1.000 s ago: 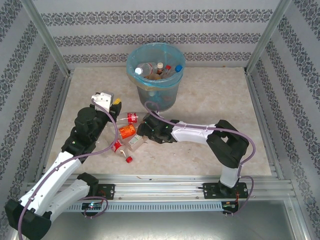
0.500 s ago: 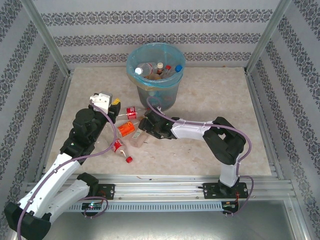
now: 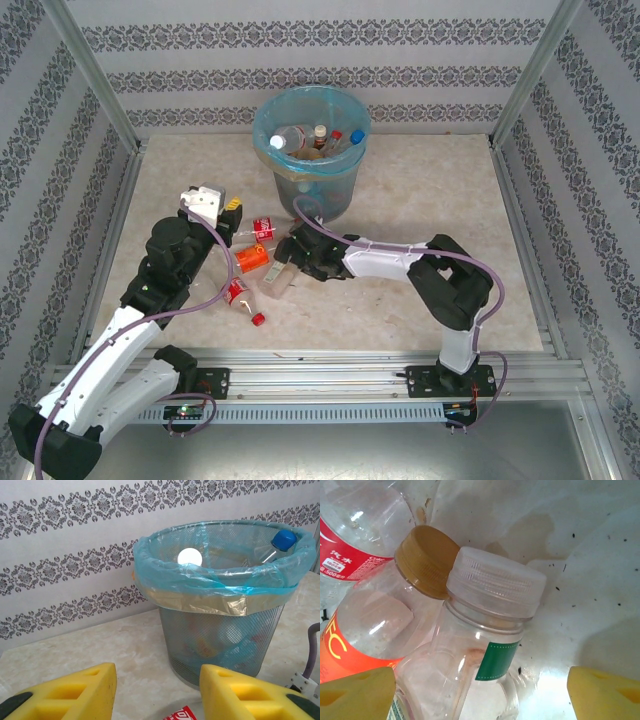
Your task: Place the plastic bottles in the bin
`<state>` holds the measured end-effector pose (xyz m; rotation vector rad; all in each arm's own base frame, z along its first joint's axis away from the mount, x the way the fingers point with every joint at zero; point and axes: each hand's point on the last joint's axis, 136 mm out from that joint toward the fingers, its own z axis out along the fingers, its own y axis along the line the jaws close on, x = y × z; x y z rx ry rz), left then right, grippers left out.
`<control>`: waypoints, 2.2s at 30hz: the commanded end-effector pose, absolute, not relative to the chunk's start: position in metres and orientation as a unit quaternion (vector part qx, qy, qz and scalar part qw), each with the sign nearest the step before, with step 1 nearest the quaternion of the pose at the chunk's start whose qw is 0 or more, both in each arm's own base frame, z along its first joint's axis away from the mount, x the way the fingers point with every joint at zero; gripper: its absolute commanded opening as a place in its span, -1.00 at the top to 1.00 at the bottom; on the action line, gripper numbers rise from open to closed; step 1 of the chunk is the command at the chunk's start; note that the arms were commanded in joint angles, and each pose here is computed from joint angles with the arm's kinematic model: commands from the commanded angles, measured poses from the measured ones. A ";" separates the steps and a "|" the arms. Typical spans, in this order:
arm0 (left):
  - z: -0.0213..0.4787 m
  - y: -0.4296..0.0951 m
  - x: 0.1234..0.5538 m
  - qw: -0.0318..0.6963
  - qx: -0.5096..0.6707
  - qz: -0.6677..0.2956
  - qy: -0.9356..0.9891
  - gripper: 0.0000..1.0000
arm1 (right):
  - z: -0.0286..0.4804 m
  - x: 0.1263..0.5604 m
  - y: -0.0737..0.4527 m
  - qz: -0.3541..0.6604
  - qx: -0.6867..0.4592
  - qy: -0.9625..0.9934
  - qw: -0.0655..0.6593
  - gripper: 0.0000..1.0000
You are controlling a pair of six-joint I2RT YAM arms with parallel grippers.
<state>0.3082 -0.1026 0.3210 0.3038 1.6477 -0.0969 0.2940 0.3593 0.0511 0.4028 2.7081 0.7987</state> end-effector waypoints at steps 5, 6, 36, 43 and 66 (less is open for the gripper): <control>0.325 -0.103 0.307 0.670 0.136 -0.048 0.728 0.04 | 0.065 0.265 0.376 0.303 0.099 0.942 0.110 -0.96; 0.325 -0.104 0.307 0.670 0.137 -0.050 0.728 0.04 | 0.064 0.264 0.377 0.299 0.096 0.943 0.108 -0.96; 0.323 -0.118 0.311 0.655 0.142 -0.091 0.737 0.03 | 0.102 0.268 0.311 0.160 0.058 0.973 0.155 -0.92; 0.339 -0.137 0.299 0.646 0.137 -0.183 0.728 -0.01 | 0.079 0.264 0.337 0.140 0.055 0.977 0.153 -0.96; 0.365 -0.135 0.282 0.657 0.140 -0.201 0.713 -0.13 | 0.101 0.236 0.268 0.042 0.006 0.983 0.177 -0.79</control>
